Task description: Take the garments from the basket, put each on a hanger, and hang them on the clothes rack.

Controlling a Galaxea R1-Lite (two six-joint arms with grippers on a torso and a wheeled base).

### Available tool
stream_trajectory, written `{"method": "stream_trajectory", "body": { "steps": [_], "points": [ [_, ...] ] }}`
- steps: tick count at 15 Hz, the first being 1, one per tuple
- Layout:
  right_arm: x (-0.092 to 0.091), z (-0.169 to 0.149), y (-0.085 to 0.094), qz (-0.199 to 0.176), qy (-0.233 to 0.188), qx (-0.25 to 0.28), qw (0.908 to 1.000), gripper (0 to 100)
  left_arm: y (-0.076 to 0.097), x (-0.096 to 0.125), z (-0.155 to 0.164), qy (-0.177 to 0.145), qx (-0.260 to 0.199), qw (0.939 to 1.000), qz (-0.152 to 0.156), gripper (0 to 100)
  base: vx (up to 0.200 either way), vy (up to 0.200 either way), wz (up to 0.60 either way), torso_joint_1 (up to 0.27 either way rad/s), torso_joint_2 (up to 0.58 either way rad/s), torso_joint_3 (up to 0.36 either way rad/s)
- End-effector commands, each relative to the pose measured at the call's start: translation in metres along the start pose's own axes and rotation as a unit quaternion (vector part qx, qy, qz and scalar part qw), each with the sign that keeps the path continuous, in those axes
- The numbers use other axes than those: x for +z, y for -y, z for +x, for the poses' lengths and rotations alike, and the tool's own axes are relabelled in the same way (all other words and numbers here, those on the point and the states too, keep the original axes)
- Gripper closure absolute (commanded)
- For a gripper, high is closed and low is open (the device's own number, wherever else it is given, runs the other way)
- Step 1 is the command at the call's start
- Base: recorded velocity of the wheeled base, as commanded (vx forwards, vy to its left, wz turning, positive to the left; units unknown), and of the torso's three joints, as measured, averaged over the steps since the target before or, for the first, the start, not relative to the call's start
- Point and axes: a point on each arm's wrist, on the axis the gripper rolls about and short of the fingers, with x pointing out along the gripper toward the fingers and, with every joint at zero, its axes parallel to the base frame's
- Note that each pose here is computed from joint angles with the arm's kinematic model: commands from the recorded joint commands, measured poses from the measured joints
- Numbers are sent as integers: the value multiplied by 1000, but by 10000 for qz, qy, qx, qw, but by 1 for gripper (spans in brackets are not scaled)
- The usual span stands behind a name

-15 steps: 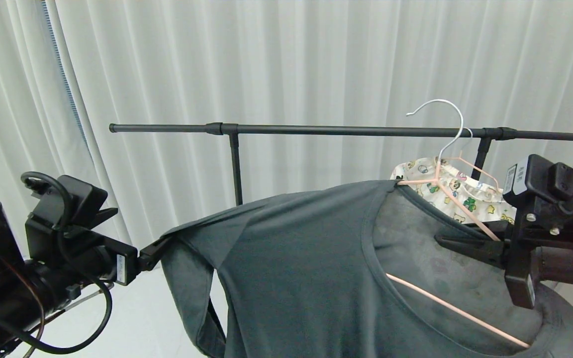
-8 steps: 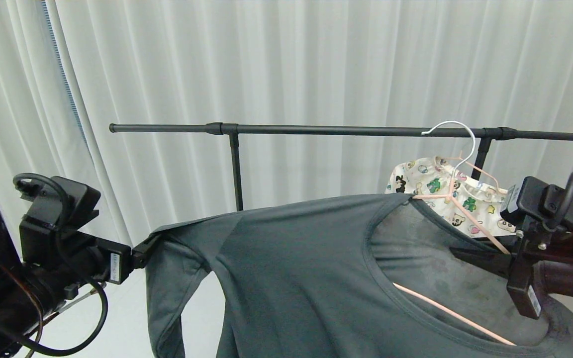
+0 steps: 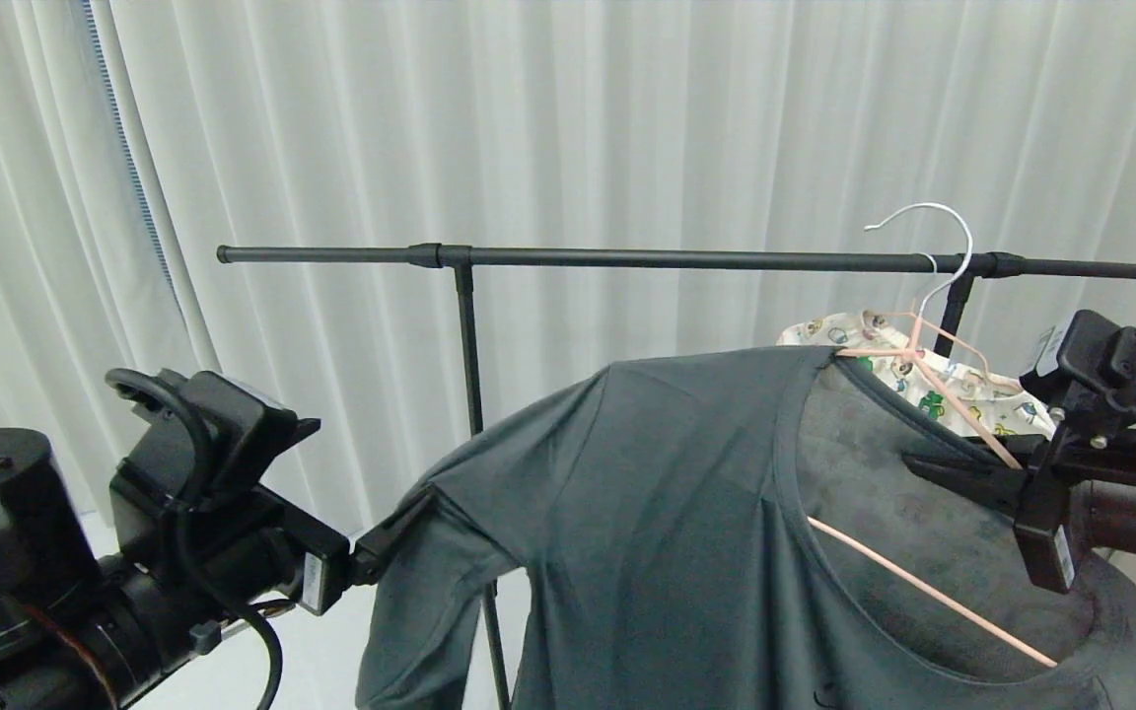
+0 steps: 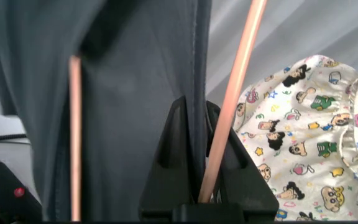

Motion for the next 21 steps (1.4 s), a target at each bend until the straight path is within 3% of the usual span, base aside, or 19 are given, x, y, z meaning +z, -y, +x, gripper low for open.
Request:
{"method": "stream_trajectory", "body": {
  "steps": [1, 7, 10, 14, 17, 21],
  "points": [
    [1, 0, 0, -9, 27, 25, 10000, 100, 9, -1, 5, -59, -230, 9997, 51, 0, 0, 0, 0, 0, 0, 0],
    [12, 3, 4, -52, 178, -3, 9998, 100, 10, -2, 5, -88, -239, 9997, 48, 0, 0, 0, 0, 0, 0, 0],
    [16, 8, 7, -40, 150, -72, 9999, 100, 5, -10, 4, -266, -28, 9996, 27, 0, 0, 0, 0, 0, 0, 0],
    [22, 30, 32, 86, -136, -676, 9976, 100, 3, -14, 3, -479, 450, 9978, 53, 0, 0, 0, 0, 0, 0, 0],
    [24, 46, 43, 136, -387, -1108, 9930, 100, 3, -15, -2, -469, 494, 9977, 45, 0, 0, 0, 0, 0, 0, 0],
    [22, 56, 45, 161, -505, -1113, 9924, 100, 2, -12, -3, -402, 518, 9978, -21, 0, 100, 0, 0, 0, 1, 1]
  ]
}}
